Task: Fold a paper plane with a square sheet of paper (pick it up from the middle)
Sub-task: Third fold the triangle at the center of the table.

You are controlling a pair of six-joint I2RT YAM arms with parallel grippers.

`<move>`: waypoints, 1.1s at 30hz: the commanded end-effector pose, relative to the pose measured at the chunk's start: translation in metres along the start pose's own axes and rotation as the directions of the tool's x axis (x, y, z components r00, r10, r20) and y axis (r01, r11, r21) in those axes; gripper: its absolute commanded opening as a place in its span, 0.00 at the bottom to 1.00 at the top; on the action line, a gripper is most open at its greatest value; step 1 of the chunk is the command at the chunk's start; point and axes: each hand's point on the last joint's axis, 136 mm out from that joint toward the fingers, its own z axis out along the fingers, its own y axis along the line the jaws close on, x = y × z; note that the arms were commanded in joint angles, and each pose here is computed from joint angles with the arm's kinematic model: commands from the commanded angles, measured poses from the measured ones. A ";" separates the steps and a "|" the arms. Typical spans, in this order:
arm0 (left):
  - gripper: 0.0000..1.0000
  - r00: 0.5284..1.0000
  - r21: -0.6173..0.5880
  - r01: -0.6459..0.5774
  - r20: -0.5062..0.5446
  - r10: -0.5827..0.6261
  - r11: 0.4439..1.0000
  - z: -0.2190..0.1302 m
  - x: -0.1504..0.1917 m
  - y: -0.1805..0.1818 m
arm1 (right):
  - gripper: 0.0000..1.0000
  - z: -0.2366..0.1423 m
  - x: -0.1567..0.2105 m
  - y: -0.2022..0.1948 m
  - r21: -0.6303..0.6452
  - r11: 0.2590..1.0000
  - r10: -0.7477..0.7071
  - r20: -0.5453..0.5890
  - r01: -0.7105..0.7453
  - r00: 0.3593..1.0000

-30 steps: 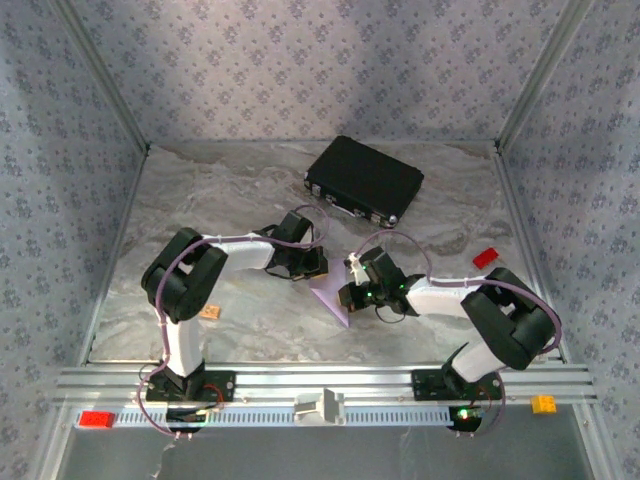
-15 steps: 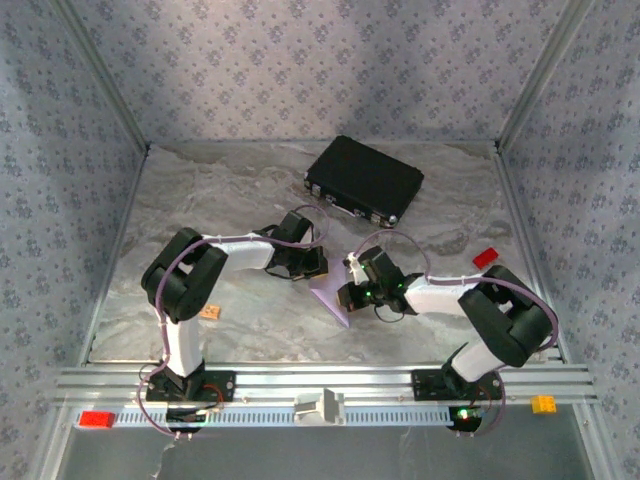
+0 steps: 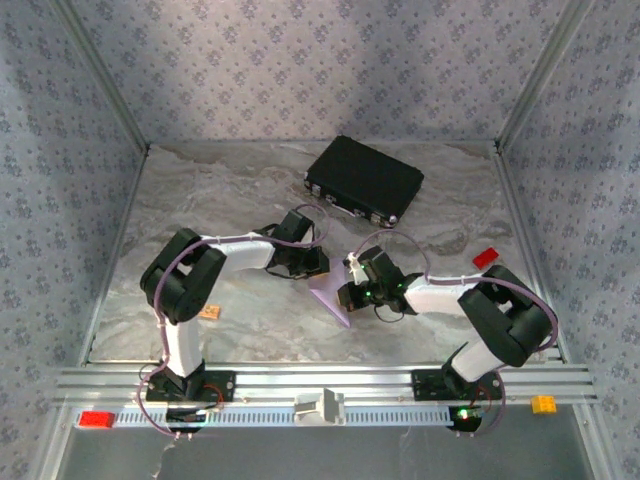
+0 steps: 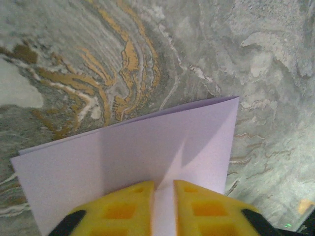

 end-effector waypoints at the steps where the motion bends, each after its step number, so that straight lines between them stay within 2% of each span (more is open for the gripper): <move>1: 0.27 0.996 -0.003 -0.043 0.081 0.043 0.999 -0.027 -0.019 -0.019 | 0.03 0.003 0.009 -0.011 0.051 0.998 0.041 -0.039 -0.039 0.998; 3: 0.32 0.992 0.004 -0.052 0.117 0.051 0.999 -0.038 -0.024 -0.027 | 0.03 0.003 0.008 -0.011 0.050 0.998 0.042 -0.035 -0.040 0.999; 7: 0.33 0.986 0.049 -0.035 0.162 0.027 0.998 -0.057 -0.020 -0.036 | 0.03 0.003 0.007 -0.011 0.048 0.998 0.047 -0.031 -0.046 0.998; 11: 0.21 0.989 0.127 0.012 0.143 -0.030 0.992 -0.058 0.007 -0.039 | 0.03 0.003 0.006 -0.011 0.053 0.997 0.053 -0.025 -0.051 0.998; 19: 0.03 0.985 0.268 0.127 0.080 -0.154 0.955 -0.031 0.061 -0.047 | 0.03 0.002 0.006 -0.013 0.062 0.996 0.061 -0.019 -0.060 0.998; 25: 0.01 0.974 0.262 0.186 0.077 -0.212 0.947 -0.020 0.071 -0.031 | 0.03 0.002 0.007 -0.013 0.068 0.996 0.064 -0.016 -0.063 0.998; 33: 0.01 0.975 0.226 0.194 0.064 -0.213 0.955 -0.014 0.077 -0.021 | 0.03 0.002 0.007 -0.013 0.068 0.996 0.063 -0.017 -0.062 0.998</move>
